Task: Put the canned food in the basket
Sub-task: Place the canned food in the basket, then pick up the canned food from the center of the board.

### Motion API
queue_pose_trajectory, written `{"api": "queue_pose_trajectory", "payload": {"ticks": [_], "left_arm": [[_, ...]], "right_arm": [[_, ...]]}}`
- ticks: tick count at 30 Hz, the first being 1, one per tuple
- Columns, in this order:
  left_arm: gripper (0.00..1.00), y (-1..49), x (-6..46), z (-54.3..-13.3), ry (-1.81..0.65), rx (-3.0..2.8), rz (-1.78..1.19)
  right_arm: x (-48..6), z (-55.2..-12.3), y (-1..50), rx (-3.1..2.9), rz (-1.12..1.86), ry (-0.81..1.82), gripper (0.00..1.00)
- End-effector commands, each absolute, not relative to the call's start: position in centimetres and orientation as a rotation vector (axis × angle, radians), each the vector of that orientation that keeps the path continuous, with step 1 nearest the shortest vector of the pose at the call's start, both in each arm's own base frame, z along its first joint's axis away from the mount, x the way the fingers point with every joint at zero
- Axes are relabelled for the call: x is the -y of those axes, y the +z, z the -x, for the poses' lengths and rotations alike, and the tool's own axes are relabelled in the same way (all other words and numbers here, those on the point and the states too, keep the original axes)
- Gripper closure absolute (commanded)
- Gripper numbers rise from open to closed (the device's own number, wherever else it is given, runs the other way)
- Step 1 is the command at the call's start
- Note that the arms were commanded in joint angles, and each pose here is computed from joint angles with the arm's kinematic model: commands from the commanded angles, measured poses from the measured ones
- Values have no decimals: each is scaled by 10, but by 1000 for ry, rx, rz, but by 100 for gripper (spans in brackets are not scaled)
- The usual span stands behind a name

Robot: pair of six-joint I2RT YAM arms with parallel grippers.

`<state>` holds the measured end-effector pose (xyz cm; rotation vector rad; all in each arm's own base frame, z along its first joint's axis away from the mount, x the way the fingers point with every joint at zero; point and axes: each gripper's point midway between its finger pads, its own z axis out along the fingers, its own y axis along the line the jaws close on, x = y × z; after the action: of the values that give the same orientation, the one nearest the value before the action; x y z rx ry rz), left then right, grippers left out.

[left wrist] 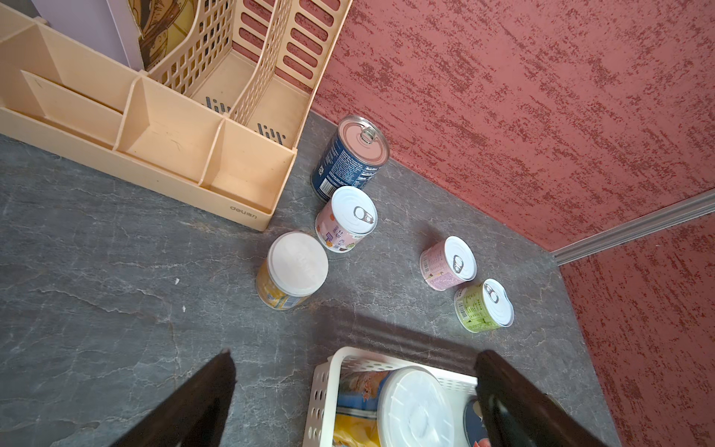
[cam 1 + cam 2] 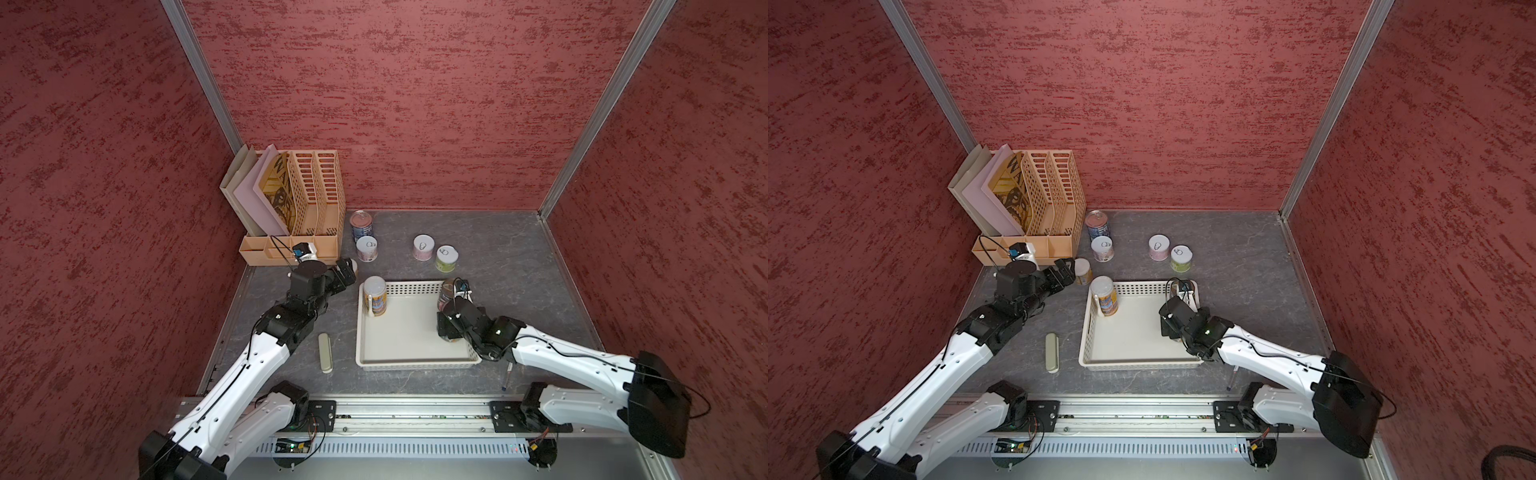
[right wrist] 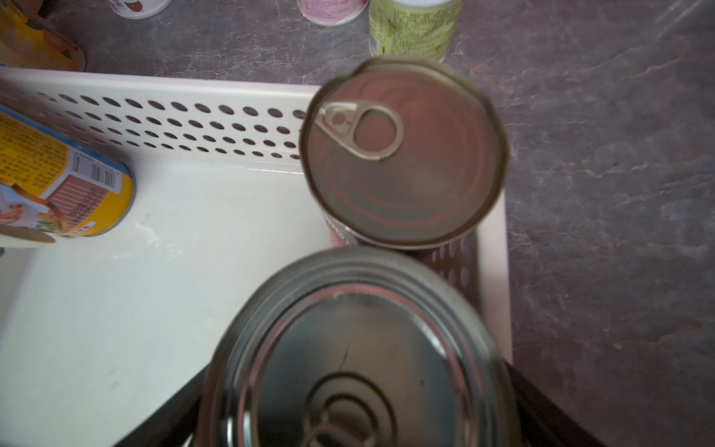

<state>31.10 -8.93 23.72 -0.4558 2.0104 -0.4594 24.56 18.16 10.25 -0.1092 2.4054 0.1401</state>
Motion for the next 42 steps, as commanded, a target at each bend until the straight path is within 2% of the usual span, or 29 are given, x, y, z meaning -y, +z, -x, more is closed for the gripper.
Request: {"api": "queue_pose_trajectory", "payload": {"ticks": [1, 12, 25, 31, 35, 42], "left_arm": [[0, 236, 85, -310, -448, -2002, 469], [0, 237, 87, -313, -450, -2000, 455], [0, 231, 95, -342, -466, -2053, 406], [0, 220, 92, -353, -415, -2105, 410], [0, 219, 93, -359, -405, -2100, 386], [0, 255, 98, -404, -434, -2089, 396]], "right_arm": [[-169, -261, 125, -2329, 21, 89, 2], [-169, -268, 150, -2280, 15, 86, 1], [-199, -280, 282, -2056, -74, 436, 2], [-185, -282, 256, -2019, -73, 357, 1], [-183, -279, 252, -1976, -78, 394, 2], [-180, -288, 246, -1978, -91, 308, 2]]}}
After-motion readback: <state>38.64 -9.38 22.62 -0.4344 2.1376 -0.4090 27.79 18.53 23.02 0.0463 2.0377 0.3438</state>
